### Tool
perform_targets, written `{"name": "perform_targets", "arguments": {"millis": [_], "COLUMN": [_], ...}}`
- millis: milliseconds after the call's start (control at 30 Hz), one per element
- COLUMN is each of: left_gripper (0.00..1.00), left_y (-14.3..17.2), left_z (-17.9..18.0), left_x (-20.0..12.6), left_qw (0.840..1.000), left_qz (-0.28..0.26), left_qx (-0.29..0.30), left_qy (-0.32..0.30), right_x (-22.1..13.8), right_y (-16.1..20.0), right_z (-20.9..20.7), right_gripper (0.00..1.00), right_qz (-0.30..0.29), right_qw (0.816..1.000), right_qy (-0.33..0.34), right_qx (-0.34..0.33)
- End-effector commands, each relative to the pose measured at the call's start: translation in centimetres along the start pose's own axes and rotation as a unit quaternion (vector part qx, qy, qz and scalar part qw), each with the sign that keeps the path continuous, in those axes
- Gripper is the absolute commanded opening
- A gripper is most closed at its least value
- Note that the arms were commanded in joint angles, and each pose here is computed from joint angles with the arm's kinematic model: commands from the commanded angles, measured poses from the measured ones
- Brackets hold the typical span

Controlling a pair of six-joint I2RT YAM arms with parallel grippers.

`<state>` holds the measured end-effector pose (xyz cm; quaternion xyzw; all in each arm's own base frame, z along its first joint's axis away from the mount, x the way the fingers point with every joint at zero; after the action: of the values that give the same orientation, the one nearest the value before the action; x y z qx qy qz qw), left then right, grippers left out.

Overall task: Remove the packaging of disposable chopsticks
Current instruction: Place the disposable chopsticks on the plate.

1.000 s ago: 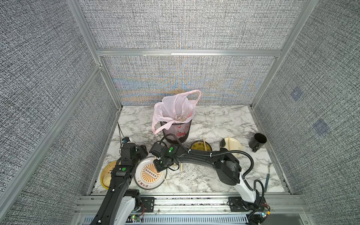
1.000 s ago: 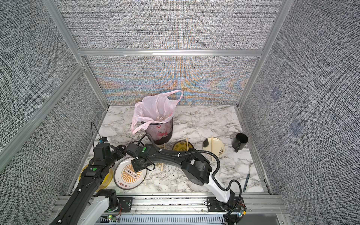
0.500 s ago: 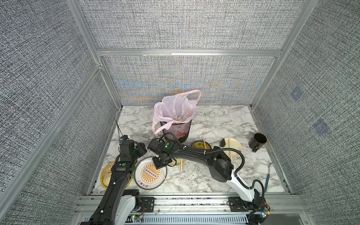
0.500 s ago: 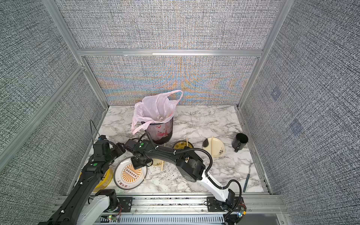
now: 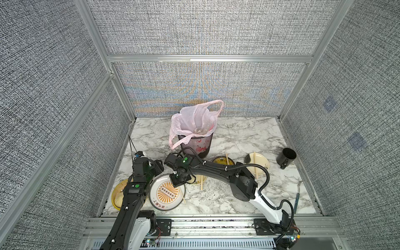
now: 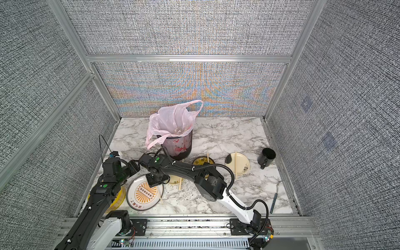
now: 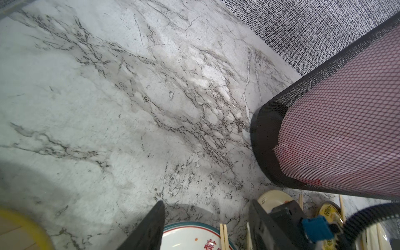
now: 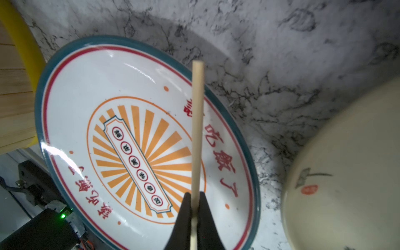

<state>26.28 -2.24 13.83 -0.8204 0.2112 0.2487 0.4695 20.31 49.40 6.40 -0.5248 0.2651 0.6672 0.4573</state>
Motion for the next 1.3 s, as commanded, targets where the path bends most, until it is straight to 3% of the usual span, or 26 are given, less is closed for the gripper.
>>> {"name": "perform_targets", "arguments": {"millis": [0,200,400,567,800,1267], "left_gripper": [0.62,0.62,0.62,0.62,0.62,0.63], "left_y": [-0.28,-0.30,-0.29,-0.31,-0.29,-0.37], "left_z": [-0.36,-0.51,-0.64,-0.74,-0.88,-0.99], "left_x": [0.07,-0.06,-0.21,-0.24,-0.29,-0.68], "left_qw": [1.000,1.000,1.000,1.000,0.999,0.999], "left_qz": [-0.007,-0.008,-0.011,-0.011,-0.012,-0.019], "left_qx": [0.006,0.008,0.010,0.011,0.014,0.016], "left_qy": [0.011,0.016,0.022,0.025,0.030,0.035], "right_x": [0.15,-0.03,-0.11,-0.12,0.10,0.06], "right_y": [0.17,0.10,-0.26,-0.41,-0.53,-0.81], "right_z": [-0.29,-0.47,-0.28,-0.21,-0.18,-1.12], "right_gripper": [0.11,0.16,0.09,0.09,0.20,0.20], "right_qz": [0.008,0.004,-0.008,-0.012,-0.013,-0.040], "right_qw": [1.000,1.000,1.000,1.000,1.000,0.998], "right_qy": [0.005,0.012,0.005,0.001,0.001,0.046], "right_qx": [-0.003,-0.003,-0.010,-0.008,-0.009,-0.003]}}
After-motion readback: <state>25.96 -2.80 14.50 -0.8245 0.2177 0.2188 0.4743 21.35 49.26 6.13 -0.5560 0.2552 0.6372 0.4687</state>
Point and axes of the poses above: each gripper's point midway between its finger pads, its own x axis out along the fingers, its own z axis along the line the jaws close on, y = z × x, the point moved 2 cm from there along -x, back along the fingers, and after that the axes turned 3 degrees about x, right-handed, at the moved point
